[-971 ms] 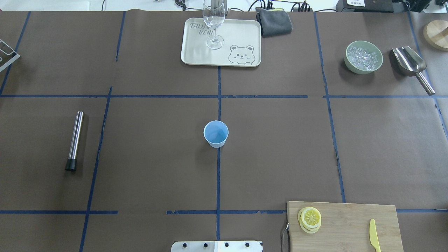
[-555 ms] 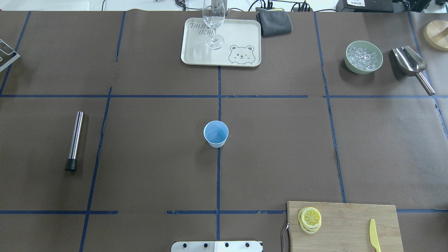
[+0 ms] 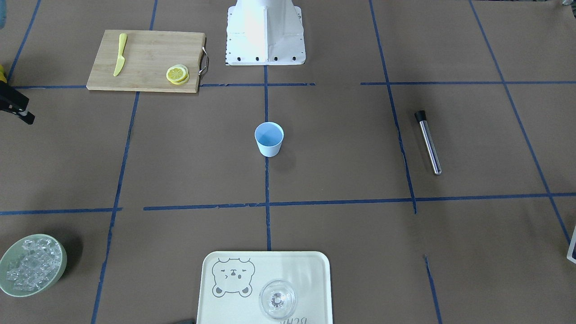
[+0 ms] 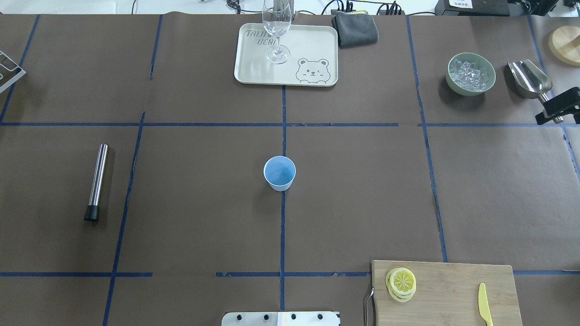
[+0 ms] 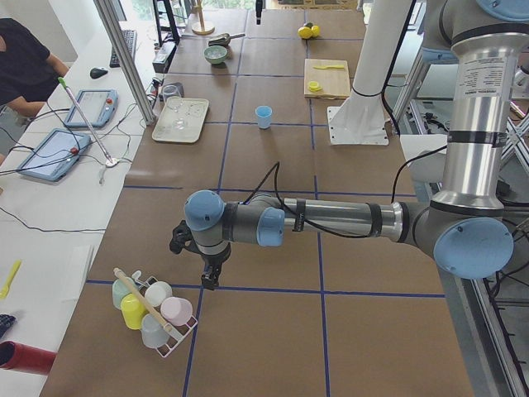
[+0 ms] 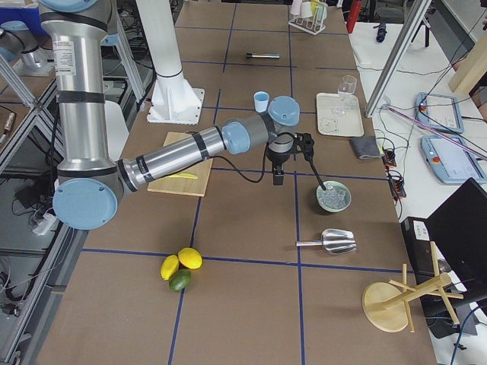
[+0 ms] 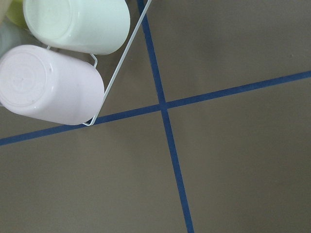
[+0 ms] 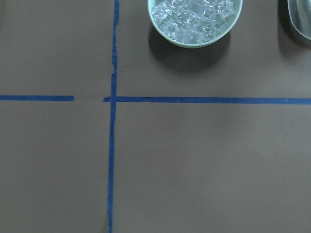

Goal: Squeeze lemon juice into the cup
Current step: 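Move the right gripper down toward the wooden cutting board with lemon slices, then lower the right gripper and grasp the top lemon slice while the left arm rises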

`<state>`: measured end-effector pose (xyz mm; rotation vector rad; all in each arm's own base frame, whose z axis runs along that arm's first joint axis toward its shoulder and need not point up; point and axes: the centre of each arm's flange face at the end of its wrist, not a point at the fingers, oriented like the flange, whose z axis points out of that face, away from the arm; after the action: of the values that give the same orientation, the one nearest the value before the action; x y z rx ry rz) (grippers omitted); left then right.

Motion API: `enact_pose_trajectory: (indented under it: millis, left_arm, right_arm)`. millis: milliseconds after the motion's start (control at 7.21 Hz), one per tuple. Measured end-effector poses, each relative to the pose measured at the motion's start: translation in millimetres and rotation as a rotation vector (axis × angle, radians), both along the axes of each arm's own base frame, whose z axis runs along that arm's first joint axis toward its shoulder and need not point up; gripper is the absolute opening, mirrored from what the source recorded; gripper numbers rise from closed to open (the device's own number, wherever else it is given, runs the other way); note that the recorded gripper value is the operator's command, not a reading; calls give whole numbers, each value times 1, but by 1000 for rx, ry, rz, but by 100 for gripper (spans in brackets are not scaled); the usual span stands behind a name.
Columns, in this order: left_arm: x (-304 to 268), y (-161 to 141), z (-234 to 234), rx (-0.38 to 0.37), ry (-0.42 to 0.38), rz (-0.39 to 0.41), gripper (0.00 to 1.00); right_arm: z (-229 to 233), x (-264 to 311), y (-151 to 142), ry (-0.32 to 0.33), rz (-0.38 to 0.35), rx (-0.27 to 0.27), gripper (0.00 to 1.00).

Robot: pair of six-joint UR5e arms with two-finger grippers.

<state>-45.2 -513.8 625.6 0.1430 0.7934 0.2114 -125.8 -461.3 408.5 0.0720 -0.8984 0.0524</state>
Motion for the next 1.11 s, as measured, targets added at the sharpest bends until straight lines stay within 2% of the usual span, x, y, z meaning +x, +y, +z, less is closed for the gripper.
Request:
enact_pose_trajectory:
  millis: [278,694,1110]
  left_arm:
    - [13,-8,-36,36,-2,-10,100]
    - [82,-20,-86,48,12,24,100]
    - [134,-18,-121,42,33,-40,100]
  right_arm:
    - [-39,-46,34,-33,58,-22,100]
    - [-70,-118,99,-24,113,-47,100]
    - [-82,-205,181,4,150,-31,100]
